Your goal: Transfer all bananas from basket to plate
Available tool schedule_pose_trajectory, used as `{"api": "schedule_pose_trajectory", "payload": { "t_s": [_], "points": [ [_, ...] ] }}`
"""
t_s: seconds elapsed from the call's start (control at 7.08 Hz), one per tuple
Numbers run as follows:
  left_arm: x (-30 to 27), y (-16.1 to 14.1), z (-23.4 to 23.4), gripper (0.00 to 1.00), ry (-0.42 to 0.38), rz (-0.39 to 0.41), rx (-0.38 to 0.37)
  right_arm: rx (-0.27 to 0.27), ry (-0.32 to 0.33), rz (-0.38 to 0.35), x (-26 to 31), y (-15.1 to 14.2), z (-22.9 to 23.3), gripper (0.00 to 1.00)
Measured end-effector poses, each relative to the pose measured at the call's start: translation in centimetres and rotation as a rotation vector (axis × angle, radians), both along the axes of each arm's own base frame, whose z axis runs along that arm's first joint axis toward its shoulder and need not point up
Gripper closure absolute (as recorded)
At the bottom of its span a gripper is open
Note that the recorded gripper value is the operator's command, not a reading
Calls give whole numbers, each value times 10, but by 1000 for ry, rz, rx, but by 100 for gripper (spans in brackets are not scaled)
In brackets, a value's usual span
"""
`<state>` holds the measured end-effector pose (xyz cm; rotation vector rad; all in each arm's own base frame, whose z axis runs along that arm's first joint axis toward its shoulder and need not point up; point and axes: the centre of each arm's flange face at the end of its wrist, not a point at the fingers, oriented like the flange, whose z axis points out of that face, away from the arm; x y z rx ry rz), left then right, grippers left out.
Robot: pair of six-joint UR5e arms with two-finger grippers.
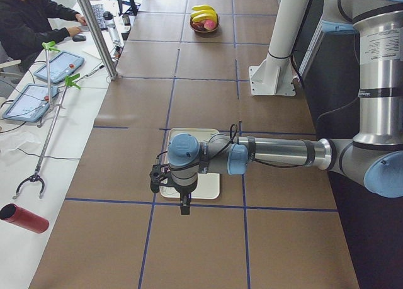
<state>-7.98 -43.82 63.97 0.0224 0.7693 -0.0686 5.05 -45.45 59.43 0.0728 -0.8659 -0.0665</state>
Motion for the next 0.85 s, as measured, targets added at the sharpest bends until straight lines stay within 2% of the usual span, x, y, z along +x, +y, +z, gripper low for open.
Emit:
{"api": "schedule_pose_trajectory", "payload": {
  "t_s": [0.28, 0.42, 0.57, 0.85],
  "points": [
    [0, 0, 1, 0, 0, 0, 0, 29, -12, 27, -8, 42, 21, 2],
    [0, 0, 1, 0, 1, 0, 0, 49, -15, 67, -16, 65, 31, 2],
    [0, 0, 1, 0, 1, 0, 0, 39, -25, 103, -36, 76, 31, 2],
    [0, 1, 2, 0, 1, 1, -3, 10, -1, 99, -78, 81, 33, 1]
  ]
}}
